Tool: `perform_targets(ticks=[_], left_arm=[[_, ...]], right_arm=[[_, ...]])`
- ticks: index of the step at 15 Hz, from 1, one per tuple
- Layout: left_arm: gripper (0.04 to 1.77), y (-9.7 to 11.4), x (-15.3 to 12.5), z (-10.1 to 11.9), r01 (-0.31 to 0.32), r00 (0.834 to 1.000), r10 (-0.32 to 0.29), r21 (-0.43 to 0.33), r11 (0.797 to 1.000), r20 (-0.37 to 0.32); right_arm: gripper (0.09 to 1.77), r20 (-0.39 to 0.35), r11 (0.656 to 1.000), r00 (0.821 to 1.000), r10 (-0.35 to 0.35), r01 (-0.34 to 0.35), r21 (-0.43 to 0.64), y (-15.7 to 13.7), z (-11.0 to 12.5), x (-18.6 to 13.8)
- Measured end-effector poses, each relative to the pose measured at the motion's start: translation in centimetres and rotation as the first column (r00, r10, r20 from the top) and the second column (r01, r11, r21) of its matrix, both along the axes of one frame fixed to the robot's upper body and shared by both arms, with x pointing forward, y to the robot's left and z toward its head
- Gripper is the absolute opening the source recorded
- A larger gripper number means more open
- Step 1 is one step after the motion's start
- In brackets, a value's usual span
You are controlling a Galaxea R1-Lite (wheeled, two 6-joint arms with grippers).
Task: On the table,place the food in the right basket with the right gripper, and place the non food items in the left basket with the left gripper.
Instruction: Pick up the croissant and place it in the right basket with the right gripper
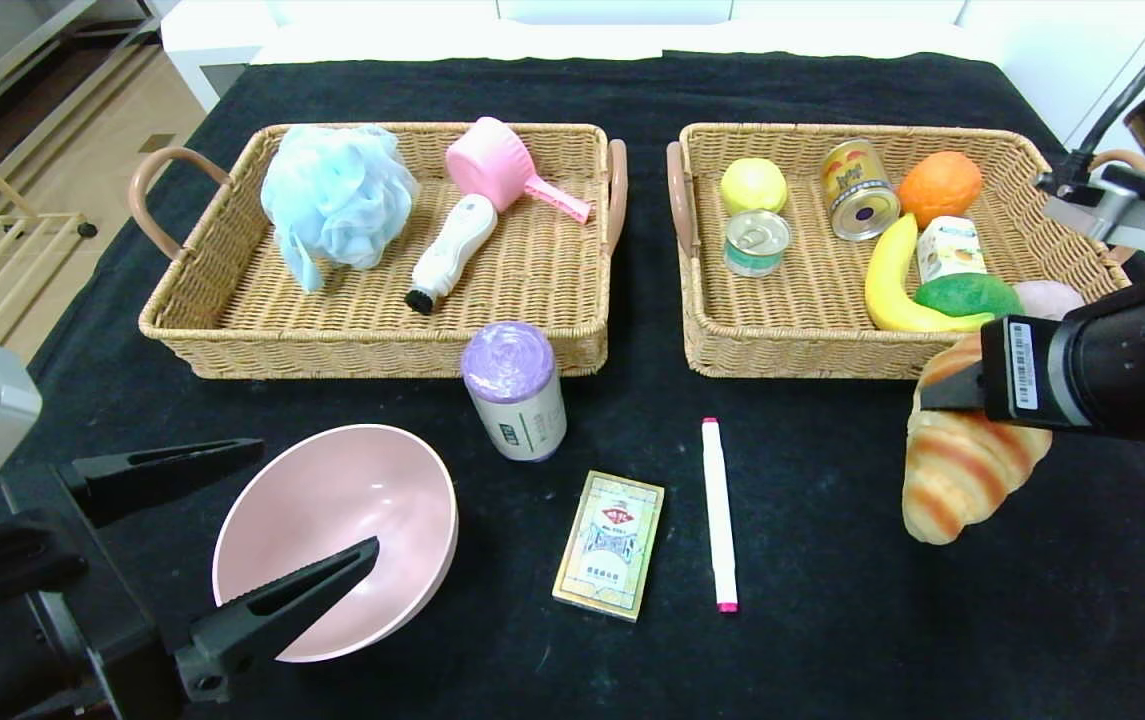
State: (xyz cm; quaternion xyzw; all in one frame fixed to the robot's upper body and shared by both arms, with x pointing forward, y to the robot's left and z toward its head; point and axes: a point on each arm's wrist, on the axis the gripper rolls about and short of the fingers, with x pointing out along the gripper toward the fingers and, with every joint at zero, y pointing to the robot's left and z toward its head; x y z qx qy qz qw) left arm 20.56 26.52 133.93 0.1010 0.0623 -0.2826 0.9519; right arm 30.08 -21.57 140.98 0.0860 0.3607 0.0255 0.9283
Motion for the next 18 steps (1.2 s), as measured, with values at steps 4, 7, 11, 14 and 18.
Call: perform_targets(ticks=[4, 7, 11, 14, 18], left_arm=[[1.72, 0.0, 0.0, 0.0, 0.000, 1.000, 0.000, 0.001, 1.000, 0.000], [1.72, 0.0, 0.0, 0.1, 0.000, 1.000, 0.000, -0.001, 1.000, 0.003], [1.72, 0.0, -0.1, 0.2, 0.001, 1.000, -0.001, -0.003, 1.000, 0.009], [1.72, 0.1, -0.1, 0.2, 0.001, 1.000, -0.001, -0.003, 1.000, 0.013], [1.72, 0.1, -0.2, 0.3, 0.001, 1.000, -0.001, -0.002, 1.000, 0.018]], right_arm=[[0.84, 0.098, 0.997, 0.994, 0.052, -0.046, -0.066, -0.3, 2.3, 0.7], [0.84, 0.166, 0.995, 0.984, 0.062, -0.047, -0.093, -0.3, 3.6, 2.3], [0.84, 0.267, 0.995, 0.962, 0.058, -0.033, -0.096, 0.2, 4.3, 4.8], [0.84, 0.324, 0.996, 0.946, 0.014, 0.015, -0.088, 0.4, 4.2, 6.5], [0.84, 0.446, 0.998, 0.894, -0.042, 0.060, -0.027, 0.8, 4.6, 8.5]])
